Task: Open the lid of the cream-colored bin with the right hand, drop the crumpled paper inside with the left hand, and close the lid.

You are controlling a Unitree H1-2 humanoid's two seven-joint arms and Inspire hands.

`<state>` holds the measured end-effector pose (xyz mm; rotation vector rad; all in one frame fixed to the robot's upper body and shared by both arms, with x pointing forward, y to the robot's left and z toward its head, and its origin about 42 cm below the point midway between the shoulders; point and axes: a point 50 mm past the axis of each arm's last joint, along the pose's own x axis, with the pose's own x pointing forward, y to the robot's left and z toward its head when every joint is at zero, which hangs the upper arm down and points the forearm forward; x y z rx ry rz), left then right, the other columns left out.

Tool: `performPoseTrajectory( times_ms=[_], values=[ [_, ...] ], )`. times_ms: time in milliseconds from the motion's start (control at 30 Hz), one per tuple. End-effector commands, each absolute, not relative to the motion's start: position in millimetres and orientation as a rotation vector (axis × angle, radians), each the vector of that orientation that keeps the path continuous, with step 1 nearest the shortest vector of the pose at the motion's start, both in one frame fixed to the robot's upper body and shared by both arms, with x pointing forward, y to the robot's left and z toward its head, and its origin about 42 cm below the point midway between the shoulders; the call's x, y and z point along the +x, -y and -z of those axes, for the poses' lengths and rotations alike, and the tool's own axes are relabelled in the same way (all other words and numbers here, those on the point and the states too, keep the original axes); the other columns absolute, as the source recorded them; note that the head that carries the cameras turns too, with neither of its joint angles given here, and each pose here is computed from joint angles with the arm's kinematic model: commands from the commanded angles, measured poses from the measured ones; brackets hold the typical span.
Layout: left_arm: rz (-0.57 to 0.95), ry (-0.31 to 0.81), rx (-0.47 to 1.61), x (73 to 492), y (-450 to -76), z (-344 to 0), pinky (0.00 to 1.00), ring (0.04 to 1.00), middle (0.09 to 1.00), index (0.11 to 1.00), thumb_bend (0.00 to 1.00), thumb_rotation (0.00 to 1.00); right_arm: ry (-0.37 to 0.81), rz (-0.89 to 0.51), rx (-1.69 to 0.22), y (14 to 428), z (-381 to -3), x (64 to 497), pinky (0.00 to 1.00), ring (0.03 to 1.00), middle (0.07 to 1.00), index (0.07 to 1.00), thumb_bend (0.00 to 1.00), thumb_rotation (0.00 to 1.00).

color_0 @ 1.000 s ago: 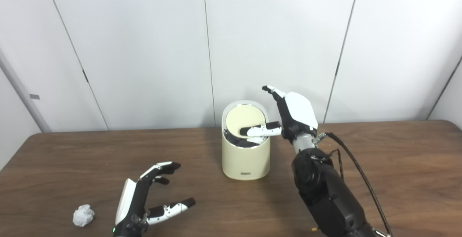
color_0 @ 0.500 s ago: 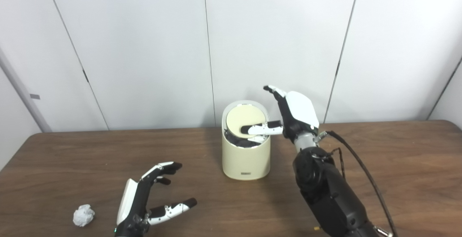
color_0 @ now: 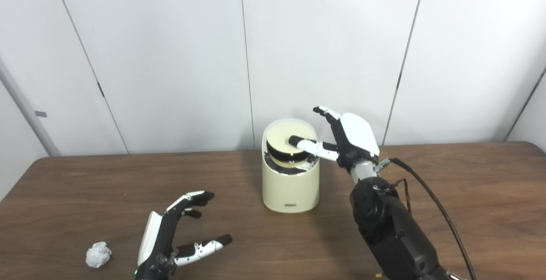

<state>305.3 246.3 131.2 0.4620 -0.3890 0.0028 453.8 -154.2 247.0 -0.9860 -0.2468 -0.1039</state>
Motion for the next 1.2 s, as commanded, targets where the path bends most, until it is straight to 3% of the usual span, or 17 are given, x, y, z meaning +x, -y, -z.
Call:
performPoseTrajectory(
  times_ms=[0, 267, 433, 667, 933, 1167],
  values=[
    [0.002, 0.382, 0.448, 300.6, -243.2, -124.5, 0.62, 0.722, 0.734, 0.707, 0.89, 0.25, 0.325, 0.127, -0.975, 154.5, -266.5, 454.4, 0.81, 0.836, 0.858, 0.851, 0.89, 0.94],
    [0.003, 0.376, 0.468, 300.8, -245.6, -123.4, 0.62, 0.719, 0.732, 0.703, 0.9, 0.27, 0.336, 0.103, -0.923, 159.0, -259.7, 443.7, 0.78, 0.821, 0.852, 0.85, 0.9, 0.96],
    [0.002, 0.374, 0.469, 300.6, -246.3, -122.8, 0.62, 0.717, 0.728, 0.7, 0.9, 0.26, 0.36, 0.092, -0.838, 167.0, -259.1, 431.3, 0.77, 0.836, 0.878, 0.865, 0.97, 1.0],
    [0.001, 0.368, 0.465, 301.2, -248.6, -121.6, 0.62, 0.721, 0.73, 0.704, 0.9, 0.24, 0.453, 0.023, -0.687, 179.3, -265.6, 409.0, 0.72, 0.859, 0.905, 0.892, 0.97, 1.0],
    [0.004, 0.367, 0.456, 300.5, -250.3, -121.1, 0.62, 0.725, 0.733, 0.704, 0.9, 0.24, 0.54, 0.014, -0.619, 193.6, -262.5, 386.4, 0.8, 0.889, 0.901, 0.898, 1.0, 1.0],
    [0.005, 0.371, 0.462, 300.1, -251.0, -121.2, 0.63, 0.728, 0.735, 0.71, 0.9, 0.24, 0.555, 0.025, -0.58, 205.9, -246.1, 371.9, 0.81, 0.886, 0.892, 0.886, 0.96, 0.99]
  ],
)
